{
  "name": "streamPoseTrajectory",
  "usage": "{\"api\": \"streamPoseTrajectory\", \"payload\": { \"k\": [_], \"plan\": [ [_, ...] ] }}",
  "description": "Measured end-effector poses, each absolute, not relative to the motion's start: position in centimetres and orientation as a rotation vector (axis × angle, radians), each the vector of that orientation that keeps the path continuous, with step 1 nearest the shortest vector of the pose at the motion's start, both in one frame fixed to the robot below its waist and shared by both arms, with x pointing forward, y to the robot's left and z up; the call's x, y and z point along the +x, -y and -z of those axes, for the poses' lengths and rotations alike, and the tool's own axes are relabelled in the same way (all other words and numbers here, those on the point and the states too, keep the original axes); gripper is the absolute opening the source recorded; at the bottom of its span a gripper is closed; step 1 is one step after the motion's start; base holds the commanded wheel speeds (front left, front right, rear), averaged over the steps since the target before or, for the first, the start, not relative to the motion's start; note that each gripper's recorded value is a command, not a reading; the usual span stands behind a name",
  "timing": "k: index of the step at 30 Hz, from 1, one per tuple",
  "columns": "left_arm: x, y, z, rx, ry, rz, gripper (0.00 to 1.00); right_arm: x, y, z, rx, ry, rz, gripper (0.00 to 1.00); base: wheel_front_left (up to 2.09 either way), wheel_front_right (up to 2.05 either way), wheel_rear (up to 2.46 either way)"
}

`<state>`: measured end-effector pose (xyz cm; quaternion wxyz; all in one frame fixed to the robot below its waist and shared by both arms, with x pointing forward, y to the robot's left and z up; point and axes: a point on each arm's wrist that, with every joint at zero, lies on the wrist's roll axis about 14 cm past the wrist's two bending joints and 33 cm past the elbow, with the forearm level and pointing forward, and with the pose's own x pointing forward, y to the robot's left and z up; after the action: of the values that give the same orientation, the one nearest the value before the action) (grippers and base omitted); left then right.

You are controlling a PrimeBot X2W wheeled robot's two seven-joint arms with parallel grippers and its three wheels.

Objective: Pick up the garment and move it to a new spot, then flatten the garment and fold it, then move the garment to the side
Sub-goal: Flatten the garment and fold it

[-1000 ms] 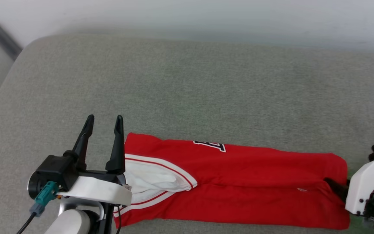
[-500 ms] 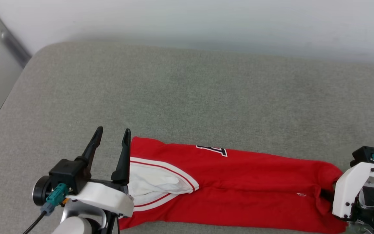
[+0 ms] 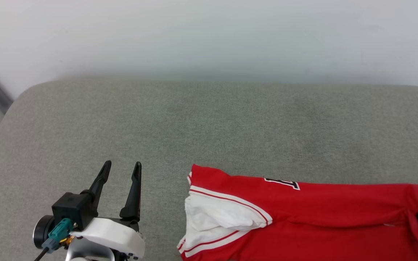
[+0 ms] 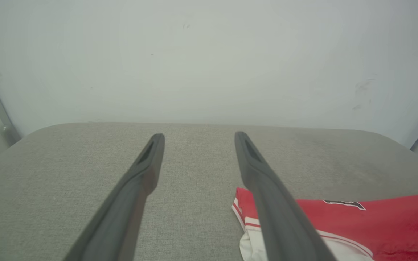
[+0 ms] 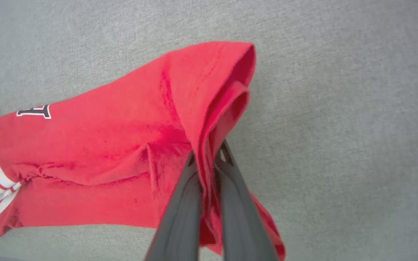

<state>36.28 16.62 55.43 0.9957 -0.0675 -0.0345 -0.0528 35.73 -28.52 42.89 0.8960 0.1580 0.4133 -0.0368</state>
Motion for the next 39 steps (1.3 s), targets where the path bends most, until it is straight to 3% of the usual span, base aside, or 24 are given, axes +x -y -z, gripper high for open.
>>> {"api": "streamPoseTrajectory", "payload": {
  "k": [3, 6, 13, 17, 29, 30, 31, 32, 39],
  "plan": [
    [36.0, -16.3, -55.3, -0.137, 0.066, 0.113, 1.0, 34.6, 29.2, -43.0, 0.434, -0.863, 0.114, 0.0, 0.0, 0.0, 0.0],
    [36.0, -16.0, -55.5, -0.138, 0.067, 0.122, 1.0, 33.9, 26.4, -42.5, 0.642, -0.891, 0.055, 0.0, 0.0, 0.0, 0.0],
    [35.7, -15.9, -55.4, -0.136, 0.058, 0.129, 1.0, 35.2, 20.0, -45.1, 0.991, -0.879, -0.213, 0.0, 0.0, 0.0, 0.0],
    [35.5, -16.0, -55.4, -0.134, 0.053, 0.131, 1.0, 36.2, 14.1, -45.8, 1.16, -0.911, -0.431, 0.0, 0.0, 0.0, 0.0],
    [35.4, -17.6, -55.2, -0.139, 0.046, 0.079, 1.0, 36.4, -1.9, -47.6, 1.206, -1.005, -0.791, 0.0, 0.0, 0.0, 0.0],
    [35.4, -17.7, -55.2, -0.14, 0.044, 0.073, 1.0, 36.5, -2.8, -47.5, 1.178, -1.001, -0.796, 0.14, 0.0, 0.0, 0.0],
    [35.3, -17.9, -55.0, -0.14, 0.04, 0.068, 1.0, 36.7, -3.5, -47.3, 1.153, -0.996, -0.794, 0.39, 0.0, 0.0, 0.0],
    [35.2, -18.1, -54.8, -0.14, 0.036, 0.06, 1.0, 36.7, -4.0, -47.0, 1.13, -1.0, -0.79, 1.0, 0.0, 0.0, 0.0],
    [35.2, -18.9, -54.5, -0.138, 0.035, 0.03, 1.0, 37.3, -5.5, -46.1, 1.004, -0.975, -0.773, 1.0, 0.0, 0.0, 0.0]
  ]
}}
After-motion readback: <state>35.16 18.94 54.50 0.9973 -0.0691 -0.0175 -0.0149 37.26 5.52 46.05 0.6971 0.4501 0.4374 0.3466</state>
